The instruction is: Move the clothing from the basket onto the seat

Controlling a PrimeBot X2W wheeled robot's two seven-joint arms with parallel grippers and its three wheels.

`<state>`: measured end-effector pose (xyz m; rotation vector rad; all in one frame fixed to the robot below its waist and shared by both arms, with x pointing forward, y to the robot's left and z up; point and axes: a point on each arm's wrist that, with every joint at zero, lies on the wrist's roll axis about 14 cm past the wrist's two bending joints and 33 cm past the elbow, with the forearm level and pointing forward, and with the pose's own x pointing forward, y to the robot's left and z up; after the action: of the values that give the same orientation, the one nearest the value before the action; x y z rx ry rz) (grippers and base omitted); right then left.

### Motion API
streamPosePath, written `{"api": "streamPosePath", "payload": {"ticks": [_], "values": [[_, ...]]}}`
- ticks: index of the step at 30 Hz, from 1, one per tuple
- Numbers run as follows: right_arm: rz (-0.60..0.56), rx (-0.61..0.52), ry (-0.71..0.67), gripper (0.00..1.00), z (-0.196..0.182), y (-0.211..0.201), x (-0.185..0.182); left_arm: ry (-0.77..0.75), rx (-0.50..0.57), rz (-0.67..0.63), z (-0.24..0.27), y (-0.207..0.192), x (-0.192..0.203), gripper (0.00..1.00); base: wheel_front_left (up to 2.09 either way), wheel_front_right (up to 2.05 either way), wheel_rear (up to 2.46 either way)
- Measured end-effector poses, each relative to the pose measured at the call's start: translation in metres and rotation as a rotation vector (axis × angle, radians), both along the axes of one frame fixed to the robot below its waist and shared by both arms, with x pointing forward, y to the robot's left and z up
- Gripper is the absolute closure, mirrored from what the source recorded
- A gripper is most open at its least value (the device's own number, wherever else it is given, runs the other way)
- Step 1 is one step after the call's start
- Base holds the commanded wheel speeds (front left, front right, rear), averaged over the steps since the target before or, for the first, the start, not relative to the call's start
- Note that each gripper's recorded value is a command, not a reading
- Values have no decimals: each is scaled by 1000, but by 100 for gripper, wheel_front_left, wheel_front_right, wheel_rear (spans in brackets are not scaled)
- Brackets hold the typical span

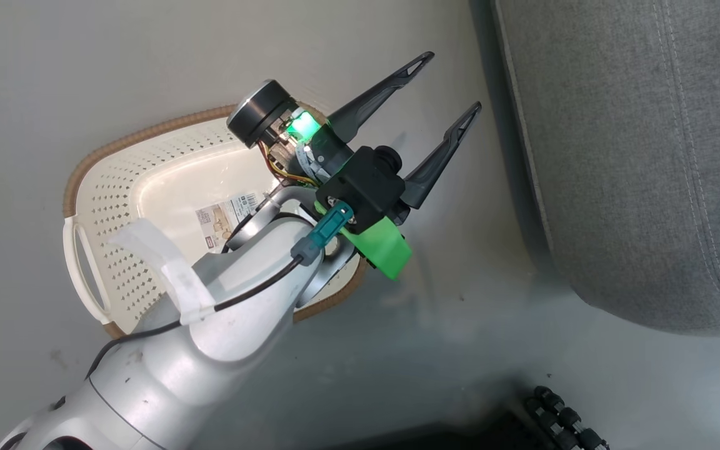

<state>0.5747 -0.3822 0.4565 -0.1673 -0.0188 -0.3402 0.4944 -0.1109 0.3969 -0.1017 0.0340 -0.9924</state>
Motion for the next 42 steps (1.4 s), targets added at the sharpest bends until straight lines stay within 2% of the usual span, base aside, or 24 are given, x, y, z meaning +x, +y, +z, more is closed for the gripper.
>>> {"api": "streamPosePath", "payload": {"ticks": [1,13,23,29,42], "values": [[0,3,-4,0,2,1,-1,-7,-1,3,3,0,1,0,0,0,0],[46,19,-1,0,19,26,-45,-32,-13,62,41,10,-9,0,0,0,0],[111,57,-50,0,47,55,-85,-62,-30,191,82,42,-21,0,0,0,0],[192,88,-111,0,69,88,-96,-74,-30,319,99,80,-25,0,0,0,0],[420,153,-203,0,105,182,-107,-80,-33,685,122,197,-48,0,0,0,0]]}}
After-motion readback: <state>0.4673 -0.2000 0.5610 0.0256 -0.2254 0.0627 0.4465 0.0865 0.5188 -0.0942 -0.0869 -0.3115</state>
